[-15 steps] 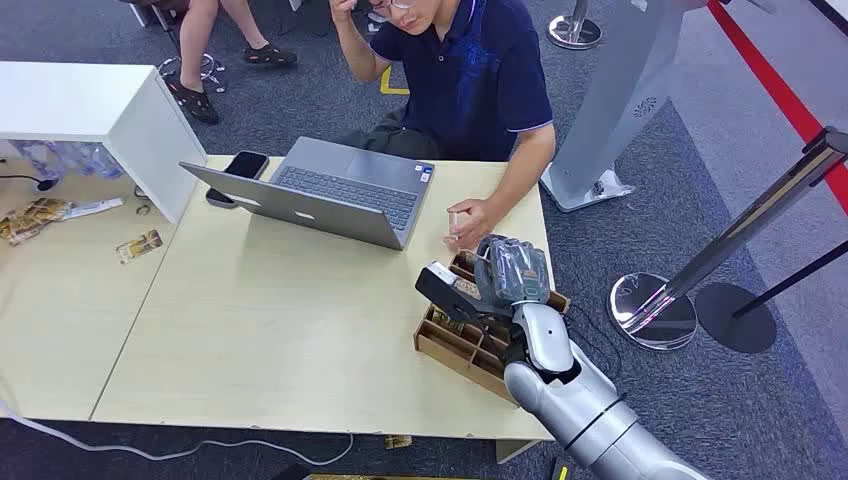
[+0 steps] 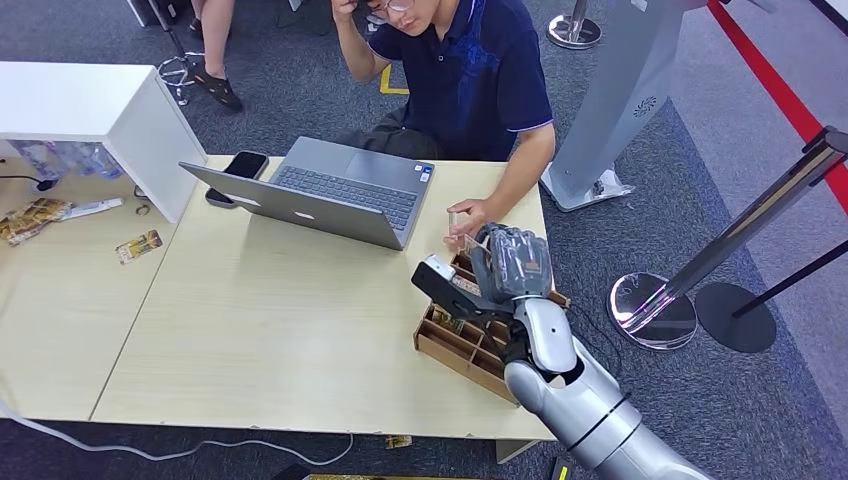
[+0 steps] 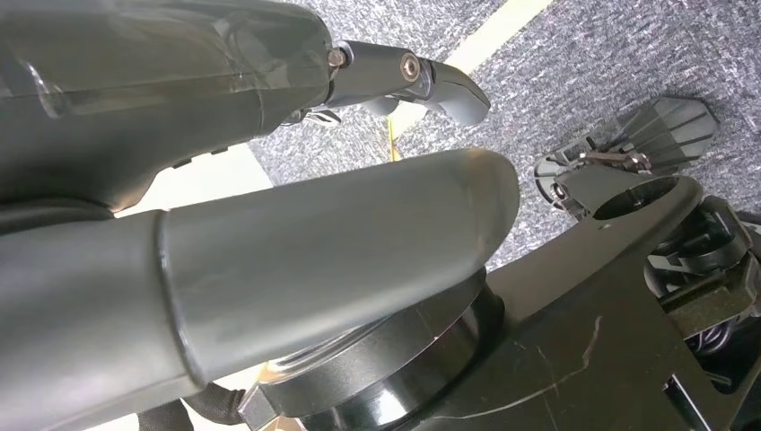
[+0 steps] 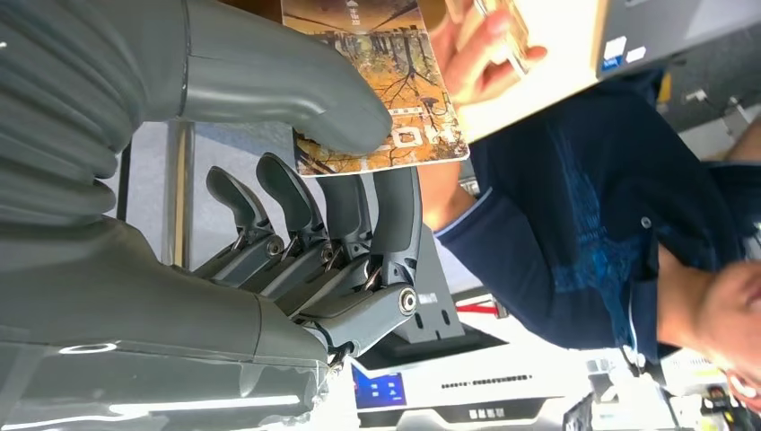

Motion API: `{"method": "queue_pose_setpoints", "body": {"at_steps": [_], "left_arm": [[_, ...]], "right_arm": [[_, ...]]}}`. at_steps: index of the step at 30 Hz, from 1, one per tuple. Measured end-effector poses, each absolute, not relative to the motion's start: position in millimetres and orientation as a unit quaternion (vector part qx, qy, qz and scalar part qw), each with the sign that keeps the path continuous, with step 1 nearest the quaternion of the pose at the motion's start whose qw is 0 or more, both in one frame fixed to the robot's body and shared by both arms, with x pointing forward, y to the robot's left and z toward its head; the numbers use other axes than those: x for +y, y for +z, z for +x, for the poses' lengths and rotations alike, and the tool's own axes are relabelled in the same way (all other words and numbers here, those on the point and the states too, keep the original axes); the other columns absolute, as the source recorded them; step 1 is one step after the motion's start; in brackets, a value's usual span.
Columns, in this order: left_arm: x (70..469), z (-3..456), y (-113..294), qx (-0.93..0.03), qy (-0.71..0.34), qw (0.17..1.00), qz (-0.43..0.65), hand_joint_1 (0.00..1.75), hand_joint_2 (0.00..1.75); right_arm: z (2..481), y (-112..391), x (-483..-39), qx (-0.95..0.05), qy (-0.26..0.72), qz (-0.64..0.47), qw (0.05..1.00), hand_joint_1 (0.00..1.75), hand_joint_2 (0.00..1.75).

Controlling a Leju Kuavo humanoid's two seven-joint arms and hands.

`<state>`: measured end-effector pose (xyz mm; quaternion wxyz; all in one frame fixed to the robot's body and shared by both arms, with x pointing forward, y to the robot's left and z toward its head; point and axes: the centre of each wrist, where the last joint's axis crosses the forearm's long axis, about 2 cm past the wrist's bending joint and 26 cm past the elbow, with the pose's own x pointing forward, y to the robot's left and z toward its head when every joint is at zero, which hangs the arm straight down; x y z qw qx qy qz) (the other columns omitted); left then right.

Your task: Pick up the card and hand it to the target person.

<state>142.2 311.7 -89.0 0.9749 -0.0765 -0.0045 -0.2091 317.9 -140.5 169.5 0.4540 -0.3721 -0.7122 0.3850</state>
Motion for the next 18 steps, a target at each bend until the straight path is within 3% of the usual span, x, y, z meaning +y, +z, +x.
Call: {"method": "queue_pose_setpoints", "body": {"at_steps": [5, 9, 18], "left_arm": [[312, 141, -90, -0.005, -0.207, 0.975, -0.076, 0.00, 0.00], [312, 137, -91, -0.006, -0.203, 0.976, -0.076, 0.00, 0.00], [312, 135, -91, -0.006, -0.203, 0.976, -0.076, 0.00, 0.00]], "right_arm": [[315, 181, -142, -0.734, 0.353, -0.366, 0.450, 1.62, 1.75], [312, 192, -146, -0.760, 0.316, -0.364, 0.437, 1.60, 1.75], [296, 222, -151, -0.848, 0.223, -0.371, 0.306, 1.61, 1.75]]}}
